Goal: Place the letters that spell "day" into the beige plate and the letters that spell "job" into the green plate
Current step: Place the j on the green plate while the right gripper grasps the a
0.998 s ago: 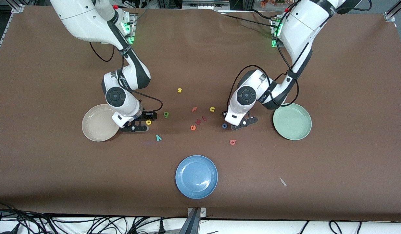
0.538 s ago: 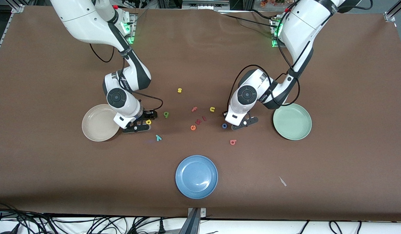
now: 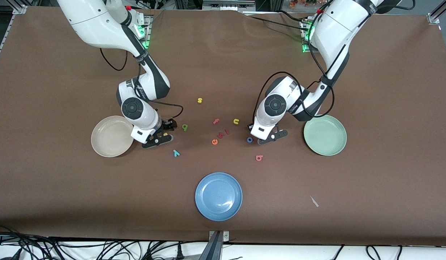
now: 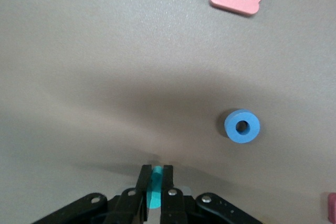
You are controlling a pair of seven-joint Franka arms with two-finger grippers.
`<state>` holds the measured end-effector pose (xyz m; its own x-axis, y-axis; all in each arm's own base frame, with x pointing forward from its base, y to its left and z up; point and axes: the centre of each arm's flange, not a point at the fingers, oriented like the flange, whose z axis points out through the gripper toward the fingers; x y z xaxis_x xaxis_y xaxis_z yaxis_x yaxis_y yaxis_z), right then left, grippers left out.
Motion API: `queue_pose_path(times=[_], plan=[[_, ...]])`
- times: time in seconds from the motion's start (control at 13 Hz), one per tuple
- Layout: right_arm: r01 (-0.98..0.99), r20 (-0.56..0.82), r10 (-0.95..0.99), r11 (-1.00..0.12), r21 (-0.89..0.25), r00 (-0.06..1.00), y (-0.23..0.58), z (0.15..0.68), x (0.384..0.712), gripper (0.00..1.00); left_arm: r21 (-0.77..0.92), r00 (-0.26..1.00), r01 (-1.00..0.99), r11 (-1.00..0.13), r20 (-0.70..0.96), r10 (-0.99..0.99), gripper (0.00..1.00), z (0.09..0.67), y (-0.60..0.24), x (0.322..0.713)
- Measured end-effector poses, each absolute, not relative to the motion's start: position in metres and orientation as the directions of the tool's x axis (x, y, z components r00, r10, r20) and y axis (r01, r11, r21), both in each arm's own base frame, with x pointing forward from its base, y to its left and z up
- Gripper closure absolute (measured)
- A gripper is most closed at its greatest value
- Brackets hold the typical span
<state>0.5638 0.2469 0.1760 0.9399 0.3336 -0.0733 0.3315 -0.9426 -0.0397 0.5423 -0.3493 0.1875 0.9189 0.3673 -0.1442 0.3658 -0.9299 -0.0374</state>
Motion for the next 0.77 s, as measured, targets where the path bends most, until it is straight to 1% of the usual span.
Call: queue_pose_path(times=[0.23,0.38,0.69,0.77], plan=[[0.384,-0.084,0.387,-0.922,-0.044,0.918,0.247,0.176,0.568,0.05,-0.063,0.917,0.368,-0.928,-0.143,0.374,0.92,0.208,-0.342,0.548],[0.407,-0.087,0.409,-0.912,-0.047,0.908,0.246,0.175,0.570,0.08,-0.078,0.918,0.363,-0.928,-0.139,0.371,0.92,0.228,-0.331,0.553],[0.442,-0.090,0.445,-0.896,-0.051,0.891,0.245,0.172,0.571,0.11,-0.113,0.944,0.275,-0.955,-0.157,0.290,0.92,0.264,-0.303,0.562],[0.446,-0.090,0.449,-0.893,-0.052,0.889,0.245,0.172,0.571,0.16,-0.115,0.950,0.249,-0.962,-0.163,0.265,0.92,0.271,-0.294,0.565]])
